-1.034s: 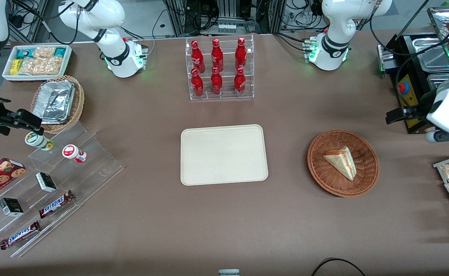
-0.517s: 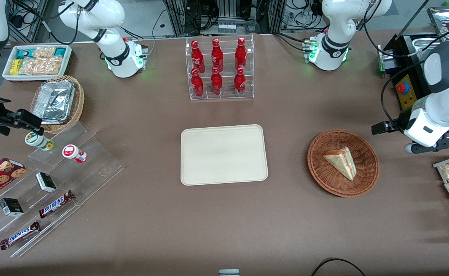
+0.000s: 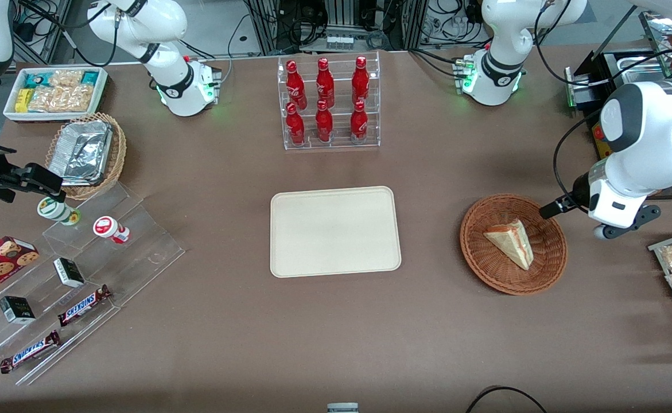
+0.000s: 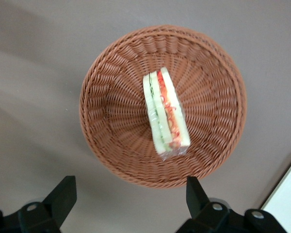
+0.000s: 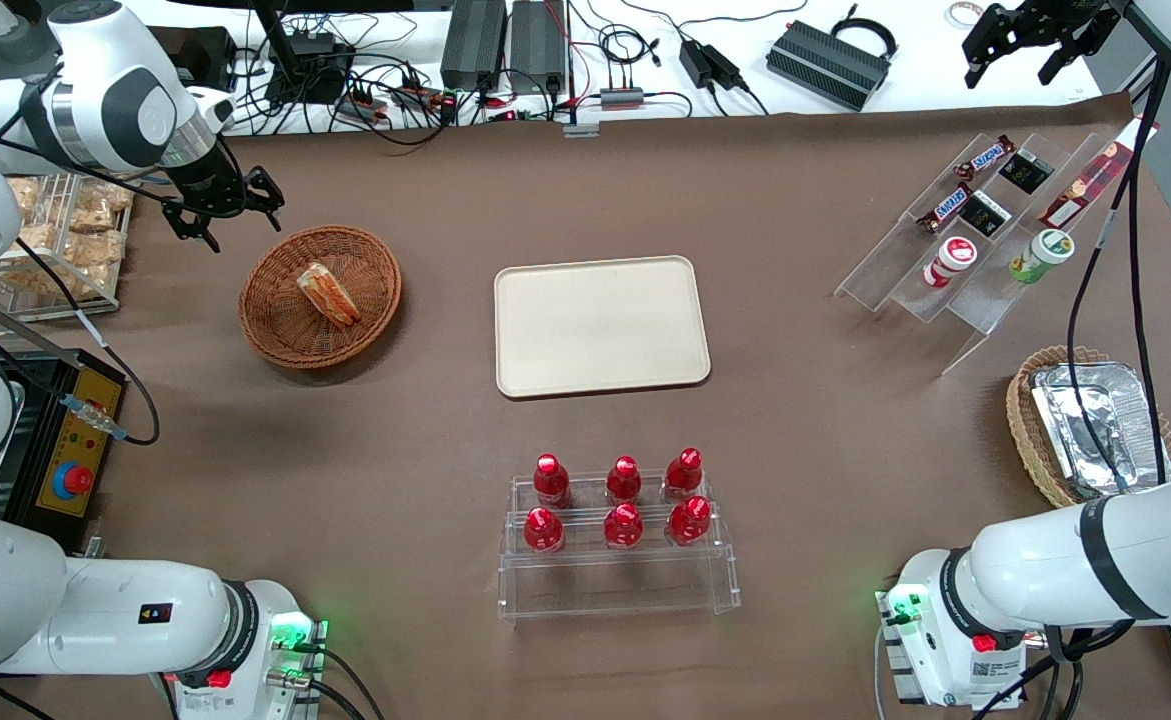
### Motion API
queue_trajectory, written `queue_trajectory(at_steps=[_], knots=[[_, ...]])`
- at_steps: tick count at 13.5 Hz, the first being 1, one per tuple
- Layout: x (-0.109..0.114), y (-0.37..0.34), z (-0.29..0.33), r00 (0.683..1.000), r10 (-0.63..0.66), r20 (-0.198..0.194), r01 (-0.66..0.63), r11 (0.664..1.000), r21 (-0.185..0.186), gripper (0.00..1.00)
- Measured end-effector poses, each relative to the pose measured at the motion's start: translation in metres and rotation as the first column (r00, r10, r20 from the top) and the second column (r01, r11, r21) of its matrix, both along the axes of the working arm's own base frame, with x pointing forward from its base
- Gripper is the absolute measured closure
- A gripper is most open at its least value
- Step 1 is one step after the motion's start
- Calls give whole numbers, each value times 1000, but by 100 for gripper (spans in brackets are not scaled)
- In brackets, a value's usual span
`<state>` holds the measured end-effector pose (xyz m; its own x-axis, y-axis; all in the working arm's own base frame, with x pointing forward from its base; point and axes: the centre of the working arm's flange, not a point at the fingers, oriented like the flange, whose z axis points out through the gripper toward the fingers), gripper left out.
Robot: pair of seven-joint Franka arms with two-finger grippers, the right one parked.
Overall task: Place sandwich from basket to tray
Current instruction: 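Lower the left gripper onto the wrapped sandwich and close on it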
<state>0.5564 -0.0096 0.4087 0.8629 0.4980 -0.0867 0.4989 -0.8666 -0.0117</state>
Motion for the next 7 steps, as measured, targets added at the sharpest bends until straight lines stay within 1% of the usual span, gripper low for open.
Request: queue_trajectory(at_steps=[1, 3, 5, 7], knots=[[0, -3, -3, 997, 81, 17, -81, 997, 2, 0], [0, -19, -12, 971, 232, 50, -232, 973, 4, 0], [-3, -35, -19, 955, 291, 64, -291, 957, 1, 0], [-4, -37, -26, 950, 307, 64, -307, 952, 2, 0]])
